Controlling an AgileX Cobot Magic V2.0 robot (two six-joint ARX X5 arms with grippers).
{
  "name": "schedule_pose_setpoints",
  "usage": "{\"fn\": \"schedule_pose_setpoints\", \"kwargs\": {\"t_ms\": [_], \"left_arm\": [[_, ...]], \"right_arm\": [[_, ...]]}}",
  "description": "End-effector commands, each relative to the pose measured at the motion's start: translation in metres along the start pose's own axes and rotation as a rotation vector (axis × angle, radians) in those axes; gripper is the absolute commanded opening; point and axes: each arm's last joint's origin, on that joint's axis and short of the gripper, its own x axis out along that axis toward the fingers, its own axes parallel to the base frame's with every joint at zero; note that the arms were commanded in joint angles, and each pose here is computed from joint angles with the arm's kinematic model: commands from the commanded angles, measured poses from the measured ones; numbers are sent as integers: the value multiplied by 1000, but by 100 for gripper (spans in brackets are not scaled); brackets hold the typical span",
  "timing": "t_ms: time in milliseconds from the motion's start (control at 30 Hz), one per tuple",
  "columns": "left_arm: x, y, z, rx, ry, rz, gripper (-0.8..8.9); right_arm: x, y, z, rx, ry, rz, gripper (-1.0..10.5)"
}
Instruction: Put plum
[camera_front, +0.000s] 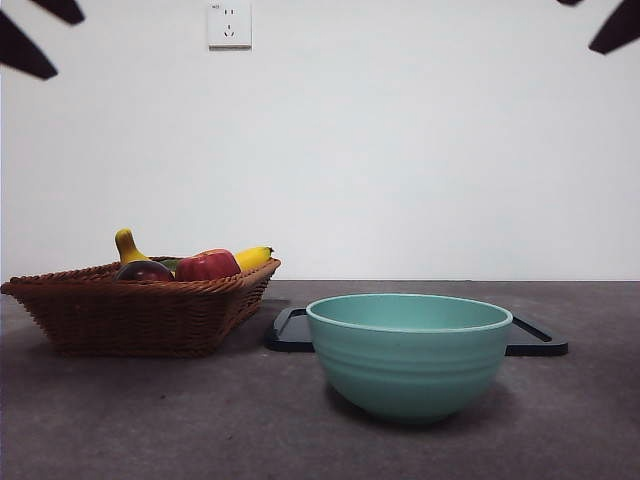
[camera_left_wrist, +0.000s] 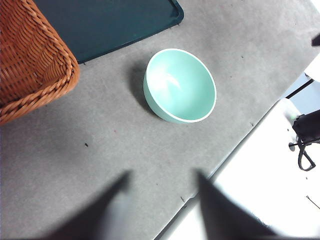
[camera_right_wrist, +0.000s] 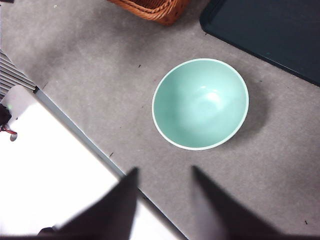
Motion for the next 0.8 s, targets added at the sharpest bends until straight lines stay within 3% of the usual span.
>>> {"fn": "schedule_pose_setpoints", "kwargs": {"t_ms": [33,800], "left_arm": [[0,-1,3,22,-2,-6,7],[0,-1,3,23,-3,-6,7]], "right_arm": [[-2,3,4,-39,-13,8,7],[-2,3,6,-51,-39,13,7]]}}
